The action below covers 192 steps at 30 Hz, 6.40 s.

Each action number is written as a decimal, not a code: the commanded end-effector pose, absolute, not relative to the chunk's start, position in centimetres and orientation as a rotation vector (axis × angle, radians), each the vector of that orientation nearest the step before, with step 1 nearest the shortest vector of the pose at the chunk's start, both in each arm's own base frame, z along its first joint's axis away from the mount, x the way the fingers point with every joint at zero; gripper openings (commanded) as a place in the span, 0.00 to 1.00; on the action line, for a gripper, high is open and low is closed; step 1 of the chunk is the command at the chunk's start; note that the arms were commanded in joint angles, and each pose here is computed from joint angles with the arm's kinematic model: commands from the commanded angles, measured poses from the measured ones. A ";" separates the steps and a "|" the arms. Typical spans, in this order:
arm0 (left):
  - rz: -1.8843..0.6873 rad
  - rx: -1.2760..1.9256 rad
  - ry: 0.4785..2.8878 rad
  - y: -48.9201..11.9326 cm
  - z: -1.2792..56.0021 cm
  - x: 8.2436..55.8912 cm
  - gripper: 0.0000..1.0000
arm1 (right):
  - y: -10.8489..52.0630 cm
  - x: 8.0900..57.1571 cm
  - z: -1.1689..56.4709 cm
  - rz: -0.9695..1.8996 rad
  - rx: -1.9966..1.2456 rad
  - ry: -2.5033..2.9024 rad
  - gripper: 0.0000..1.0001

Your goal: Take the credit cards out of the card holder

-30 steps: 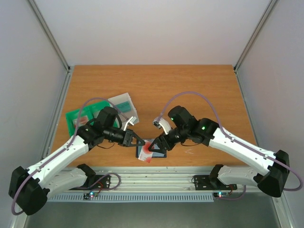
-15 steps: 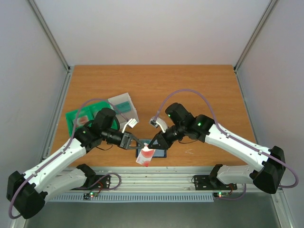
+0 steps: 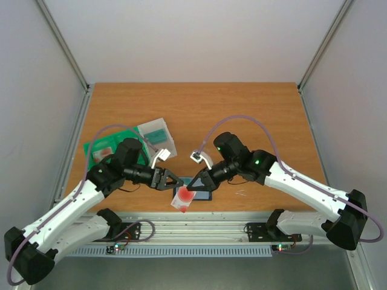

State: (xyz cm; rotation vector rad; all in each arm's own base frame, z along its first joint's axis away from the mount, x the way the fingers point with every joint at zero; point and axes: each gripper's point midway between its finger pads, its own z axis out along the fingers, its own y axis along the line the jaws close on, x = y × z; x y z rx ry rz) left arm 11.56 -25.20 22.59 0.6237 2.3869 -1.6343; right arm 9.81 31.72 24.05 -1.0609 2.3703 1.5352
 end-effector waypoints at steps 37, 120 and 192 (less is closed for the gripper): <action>-1.781 -0.190 1.734 -21.6 32.0 18.7 0.92 | 30.8 21.7 33.7 1.634 0.139 1.929 0.01; -0.605 -0.923 2.254 8.6 19.0 29.5 0.00 | 26.3 16.7 28.4 1.576 -0.272 2.182 0.98; -0.177 -1.124 2.395 12.7 13.8 32.2 0.73 | 23.6 18.2 24.2 1.269 -0.159 2.322 0.98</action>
